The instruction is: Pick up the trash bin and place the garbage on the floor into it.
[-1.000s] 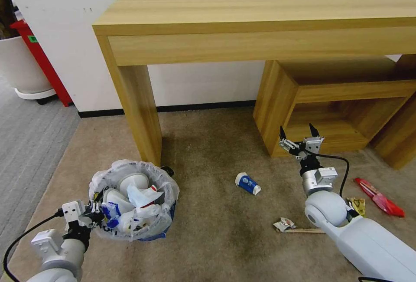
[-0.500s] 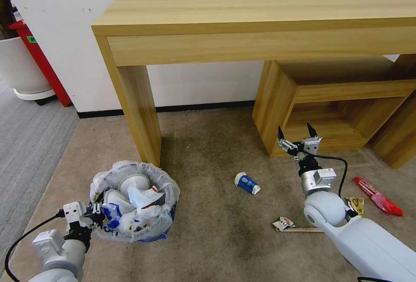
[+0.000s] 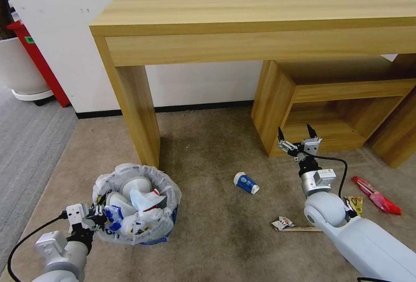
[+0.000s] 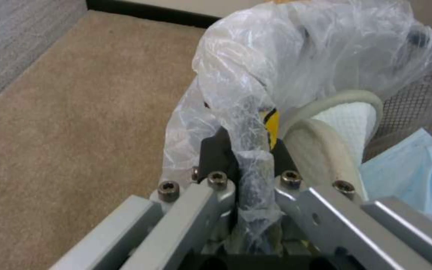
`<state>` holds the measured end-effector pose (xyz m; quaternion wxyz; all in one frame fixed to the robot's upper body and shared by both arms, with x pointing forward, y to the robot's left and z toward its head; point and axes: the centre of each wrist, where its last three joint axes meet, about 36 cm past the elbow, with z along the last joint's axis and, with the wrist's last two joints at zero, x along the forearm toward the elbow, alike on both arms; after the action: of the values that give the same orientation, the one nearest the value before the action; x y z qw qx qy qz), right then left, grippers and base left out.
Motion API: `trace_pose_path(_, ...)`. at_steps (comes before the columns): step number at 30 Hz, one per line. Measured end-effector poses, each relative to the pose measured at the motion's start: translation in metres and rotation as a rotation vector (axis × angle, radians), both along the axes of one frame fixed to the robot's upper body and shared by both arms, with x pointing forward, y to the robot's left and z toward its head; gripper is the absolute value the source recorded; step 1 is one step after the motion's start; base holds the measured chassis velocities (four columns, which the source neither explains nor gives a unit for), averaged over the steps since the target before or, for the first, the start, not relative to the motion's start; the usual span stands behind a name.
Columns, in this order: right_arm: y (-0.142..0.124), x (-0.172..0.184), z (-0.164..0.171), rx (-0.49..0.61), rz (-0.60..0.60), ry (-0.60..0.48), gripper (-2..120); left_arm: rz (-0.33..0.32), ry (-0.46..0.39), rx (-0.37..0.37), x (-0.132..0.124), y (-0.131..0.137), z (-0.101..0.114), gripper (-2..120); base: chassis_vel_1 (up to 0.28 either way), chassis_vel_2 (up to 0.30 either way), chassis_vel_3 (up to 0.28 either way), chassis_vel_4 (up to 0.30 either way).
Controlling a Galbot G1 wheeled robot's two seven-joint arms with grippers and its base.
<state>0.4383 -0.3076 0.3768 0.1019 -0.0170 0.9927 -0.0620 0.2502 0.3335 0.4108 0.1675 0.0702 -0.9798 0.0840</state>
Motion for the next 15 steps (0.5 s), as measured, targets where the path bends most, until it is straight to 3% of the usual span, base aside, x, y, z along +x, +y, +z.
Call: trace_pose_path(15,0.0003,-0.0012,-0.0031,-0.001,0.004,0.008,100,0.003,0.001,-0.001,0.0006,0.0005,-0.0019,3,-0.005,-0.005,-0.007,-0.004)
